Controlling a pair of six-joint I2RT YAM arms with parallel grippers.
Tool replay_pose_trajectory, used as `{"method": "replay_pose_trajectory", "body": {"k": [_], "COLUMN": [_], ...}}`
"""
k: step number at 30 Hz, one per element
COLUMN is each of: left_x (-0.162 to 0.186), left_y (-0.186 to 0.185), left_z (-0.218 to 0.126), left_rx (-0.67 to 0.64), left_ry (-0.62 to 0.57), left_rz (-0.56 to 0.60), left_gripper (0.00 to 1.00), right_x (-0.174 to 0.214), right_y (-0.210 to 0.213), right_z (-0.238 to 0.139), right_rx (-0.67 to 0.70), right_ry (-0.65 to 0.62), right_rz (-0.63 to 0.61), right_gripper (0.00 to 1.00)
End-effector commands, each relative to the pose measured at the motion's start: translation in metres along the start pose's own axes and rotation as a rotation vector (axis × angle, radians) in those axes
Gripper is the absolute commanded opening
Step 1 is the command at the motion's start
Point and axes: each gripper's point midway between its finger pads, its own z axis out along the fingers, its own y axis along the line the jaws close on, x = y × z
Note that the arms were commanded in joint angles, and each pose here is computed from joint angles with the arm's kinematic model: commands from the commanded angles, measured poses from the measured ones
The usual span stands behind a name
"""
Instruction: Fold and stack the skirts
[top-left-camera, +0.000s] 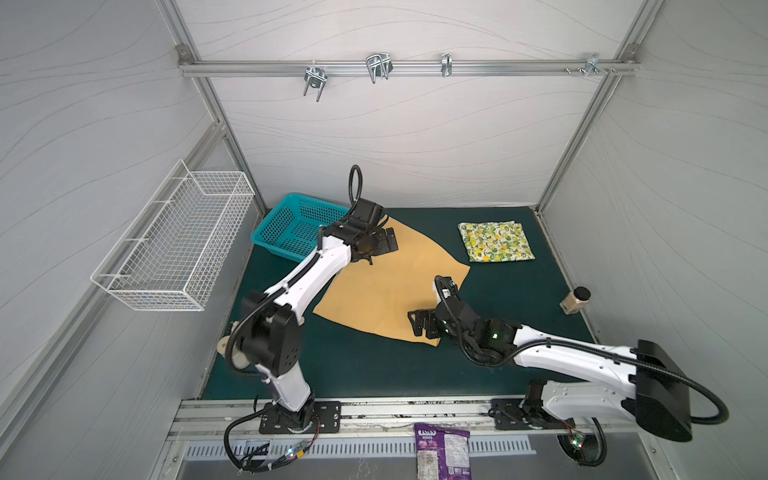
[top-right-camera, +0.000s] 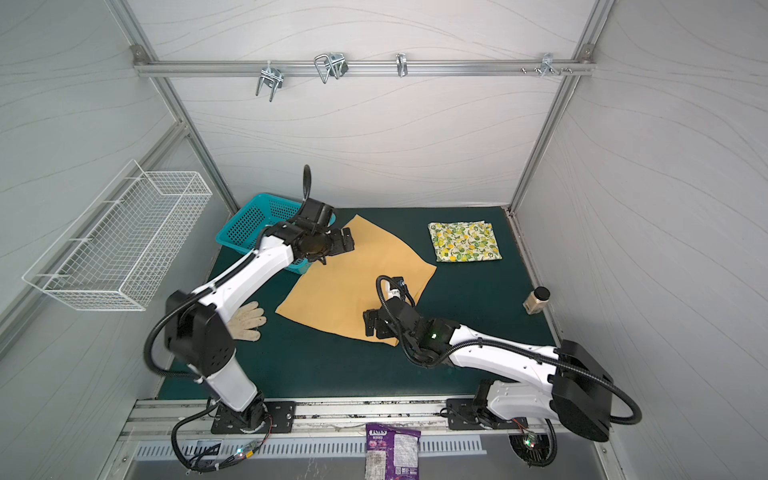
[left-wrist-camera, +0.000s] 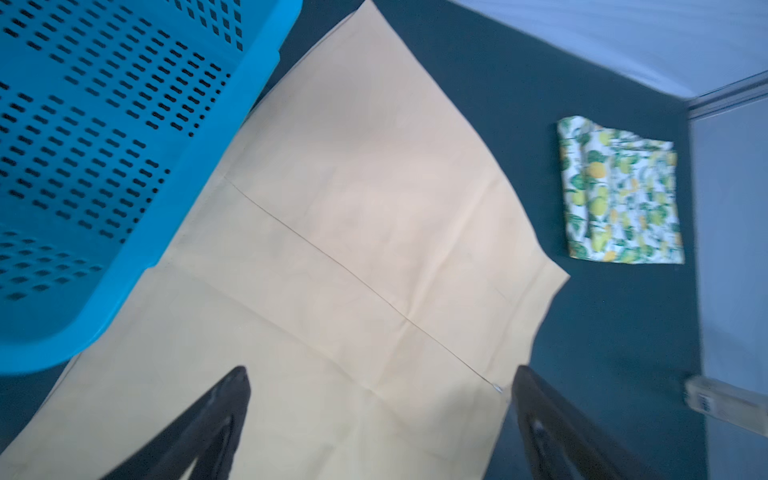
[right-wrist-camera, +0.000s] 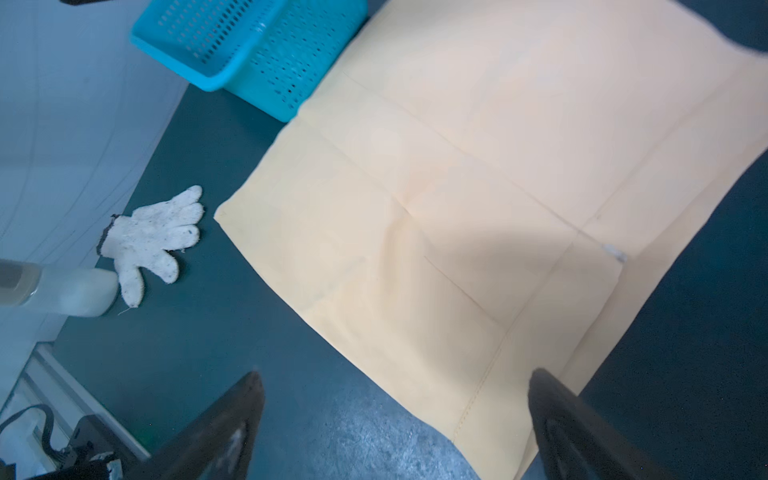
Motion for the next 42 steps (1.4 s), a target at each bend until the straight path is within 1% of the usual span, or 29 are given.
{"method": "replay_pose_trajectory", "body": {"k": [1, 5, 7, 8, 10, 12, 16, 20, 23, 29, 32, 35, 42], "left_x": [0.02, 0.059, 0.076, 0.086, 0.1, 0.113, 0.136, 0.154, 0.16, 0.159, 0.16, 0.163, 0.172], "left_y": [0.012, 0.042, 0.055, 0.067, 0.088, 0.112, 0.149, 0.182, 0.197, 0.212, 0.219, 0.225, 0.243], "left_z": [-0.012, -0.018, -0.019, -0.017, -0.017, -0.016, -0.009, 0.0, 0.006, 0.019, 0.025, 0.031, 0.04], "left_rx": [0.022, 0.026, 0.045, 0.031, 0.003, -0.025, -0.035, -0.042, -0.067, -0.095, -0.124, -0.139, -0.196], "left_ry": [0.003, 0.029, 0.045, 0.054, 0.054, 0.061, 0.108, 0.106, 0.103, 0.12, 0.132, 0.142, 0.152], "left_rz": [-0.093, -0.218, -0.283, -0.311, -0.356, -0.431, -0.567, -0.689, -0.711, -0.731, -0.725, -0.726, -0.737], "left_gripper": [0.99, 0.99, 0.99, 0.99, 0.99, 0.99, 0.97, 0.95, 0.92, 0.87, 0.82, 0.74, 0.68], "right_x": [-0.003, 0.008, 0.019, 0.025, 0.037, 0.047, 0.057, 0.063, 0.065, 0.064, 0.063, 0.061, 0.059], "right_y": [-0.004, 0.002, 0.004, 0.006, 0.007, 0.006, 0.009, 0.012, 0.011, 0.007, 0.006, 0.006, 0.008], "right_z": [-0.005, 0.004, 0.011, 0.014, 0.02, 0.025, 0.028, 0.028, 0.027, 0.019, 0.015, 0.012, 0.006], "right_rx": [0.047, 0.017, 0.001, -0.012, -0.031, -0.036, -0.062, -0.086, -0.087, -0.08, -0.082, -0.086, -0.1], "right_ry": [0.029, 0.106, 0.16, 0.185, 0.23, 0.256, 0.278, 0.285, 0.284, 0.269, 0.263, 0.254, 0.245], "right_rz": [-0.261, -0.398, -0.432, -0.442, -0.452, -0.455, -0.442, -0.431, -0.422, -0.41, -0.401, -0.392, -0.377], "right_gripper": [0.99, 0.99, 0.99, 0.99, 0.99, 0.99, 0.99, 0.99, 0.99, 0.99, 0.99, 0.99, 0.99]}}
